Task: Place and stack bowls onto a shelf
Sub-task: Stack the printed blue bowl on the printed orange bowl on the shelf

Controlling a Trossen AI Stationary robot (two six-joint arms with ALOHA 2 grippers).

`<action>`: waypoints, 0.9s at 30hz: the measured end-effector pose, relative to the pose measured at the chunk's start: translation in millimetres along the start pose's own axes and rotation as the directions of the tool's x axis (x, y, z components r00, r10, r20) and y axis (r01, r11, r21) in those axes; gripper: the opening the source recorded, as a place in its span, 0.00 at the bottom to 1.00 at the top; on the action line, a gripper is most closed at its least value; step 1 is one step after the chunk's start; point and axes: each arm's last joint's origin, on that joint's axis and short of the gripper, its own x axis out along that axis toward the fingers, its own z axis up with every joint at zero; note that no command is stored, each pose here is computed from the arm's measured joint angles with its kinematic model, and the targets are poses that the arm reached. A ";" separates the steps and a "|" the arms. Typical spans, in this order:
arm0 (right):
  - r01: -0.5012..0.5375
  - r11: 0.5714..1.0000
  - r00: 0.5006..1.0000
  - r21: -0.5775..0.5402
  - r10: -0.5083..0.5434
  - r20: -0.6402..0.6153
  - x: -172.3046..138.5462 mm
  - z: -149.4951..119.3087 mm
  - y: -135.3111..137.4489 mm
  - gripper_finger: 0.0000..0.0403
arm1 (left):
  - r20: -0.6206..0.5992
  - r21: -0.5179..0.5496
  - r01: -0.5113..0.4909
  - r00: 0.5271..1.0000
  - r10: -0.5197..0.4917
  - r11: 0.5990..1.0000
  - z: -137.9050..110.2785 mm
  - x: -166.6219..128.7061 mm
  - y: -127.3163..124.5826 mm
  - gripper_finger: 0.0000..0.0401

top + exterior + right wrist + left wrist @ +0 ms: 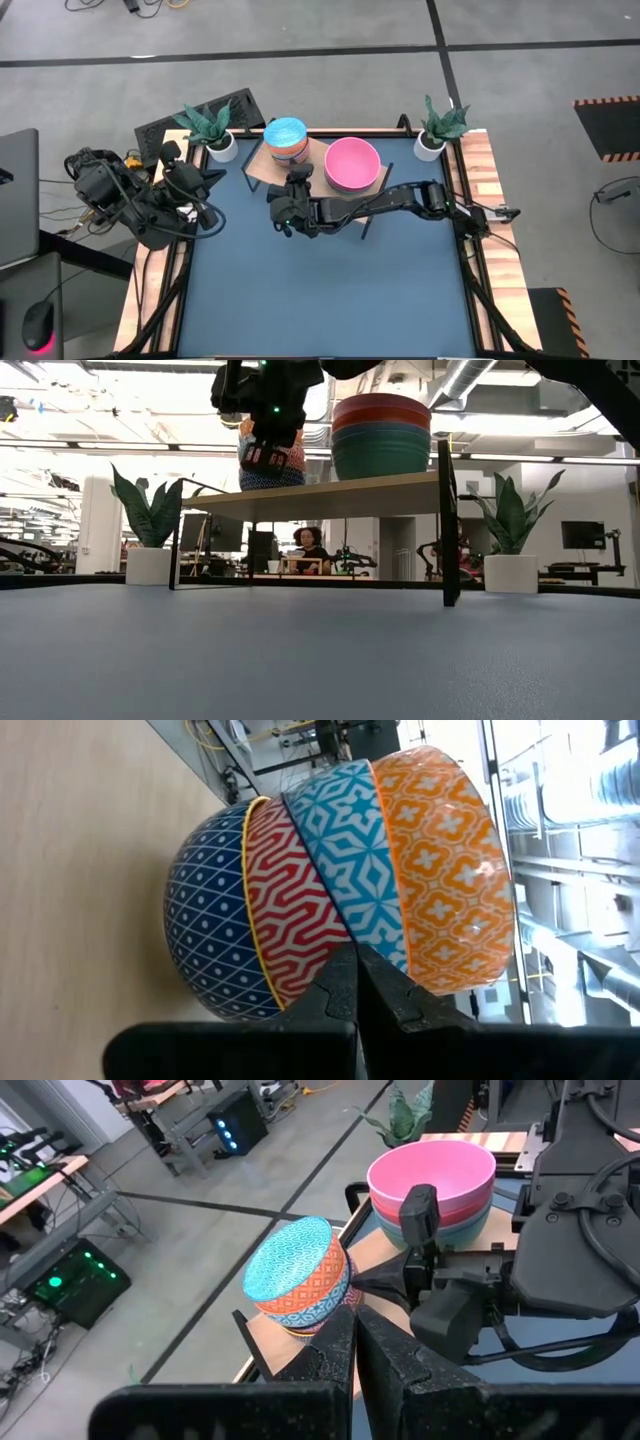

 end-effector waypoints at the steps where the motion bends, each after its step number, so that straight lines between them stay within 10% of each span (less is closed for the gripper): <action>1: 0.001 1.000 1.000 0.001 -0.001 -0.002 1.2 -0.2 -0.2 0.05 | 0.000 0.000 0.000 1.000 0.000 1.000 0.0 0.0 0.0 0.00; 27: -0.035 0.999 0.999 0.029 0.035 -0.006 -1.3 -8.8 10.8 0.05 | -0.003 -0.007 0.002 1.000 -0.002 1.000 -0.1 0.1 -0.3 0.00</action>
